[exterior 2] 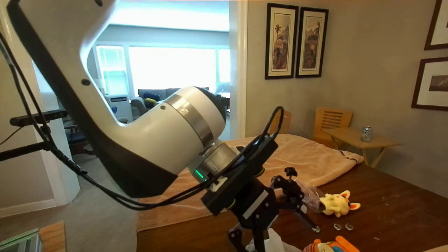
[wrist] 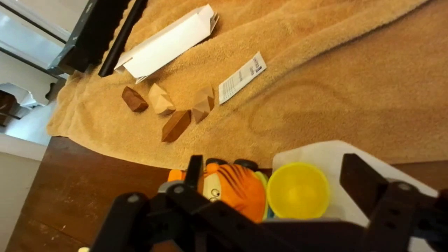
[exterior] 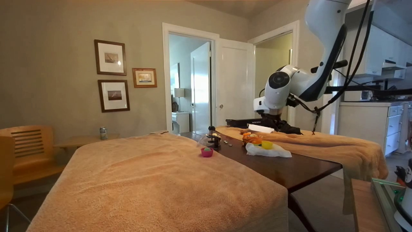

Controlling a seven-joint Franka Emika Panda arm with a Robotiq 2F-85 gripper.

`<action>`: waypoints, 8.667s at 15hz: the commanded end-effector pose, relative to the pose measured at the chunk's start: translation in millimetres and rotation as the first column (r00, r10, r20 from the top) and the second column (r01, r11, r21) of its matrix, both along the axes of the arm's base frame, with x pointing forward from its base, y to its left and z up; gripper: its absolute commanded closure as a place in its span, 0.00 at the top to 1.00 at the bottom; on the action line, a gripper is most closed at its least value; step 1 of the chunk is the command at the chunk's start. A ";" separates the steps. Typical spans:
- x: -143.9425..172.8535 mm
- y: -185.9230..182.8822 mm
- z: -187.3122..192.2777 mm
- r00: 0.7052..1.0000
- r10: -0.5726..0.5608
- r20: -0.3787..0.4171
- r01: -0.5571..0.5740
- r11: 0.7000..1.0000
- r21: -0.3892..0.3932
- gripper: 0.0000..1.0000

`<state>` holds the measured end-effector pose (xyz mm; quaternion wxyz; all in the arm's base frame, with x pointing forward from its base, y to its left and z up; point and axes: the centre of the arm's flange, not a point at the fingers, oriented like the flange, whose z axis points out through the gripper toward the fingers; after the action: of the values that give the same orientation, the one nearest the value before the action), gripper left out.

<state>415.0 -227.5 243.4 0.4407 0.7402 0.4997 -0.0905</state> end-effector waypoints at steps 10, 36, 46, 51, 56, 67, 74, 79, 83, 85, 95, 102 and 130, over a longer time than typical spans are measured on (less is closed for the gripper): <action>27.5 -7.2 21.6 0.899 -0.387 0.204 0.252 0.840 0.481 1.00; 39.5 -31.7 2.6 0.423 -0.905 0.039 0.406 0.228 0.885 1.00; 37.6 13.2 -38.6 0.388 -0.921 -0.030 0.442 0.157 0.883 1.00; 33.4 3.4 -16.4 0.387 -0.921 0.049 0.385 0.210 0.898 1.00; 32.4 -5.6 -13.0 0.385 -0.923 0.003 0.399 0.169 0.901 1.00; 10.3 -33.8 -12.1 0.324 -0.940 -0.107 0.424 0.043 0.904 1.00; 13.6 -55.4 -3.6 0.327 -0.943 -0.064 0.427 0.087 0.900 1.00; 30.1 -55.3 -11.7 0.397 -0.917 -0.041 0.428 0.145 0.892 1.00; 32.7 -53.7 -20.8 0.397 -0.914 -0.078 0.482 0.135 0.866 1.00; 32.7 -55.5 -25.7 0.405 -0.911 -0.079 0.498 0.148 0.855 1.00; 32.5 -51.7 -28.4 0.406 -0.913 -0.042 0.489 0.177 0.854 1.00; 32.7 -50.6 -30.2 0.404 -0.914 -0.039 0.496 0.183 0.849 0.61; 19.4 -25.6 -11.0 0.468 -0.882 0.055 0.459 0.296 0.838 0.55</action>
<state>459.4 -246.2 209.4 0.0773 0.9887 -0.0244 0.1261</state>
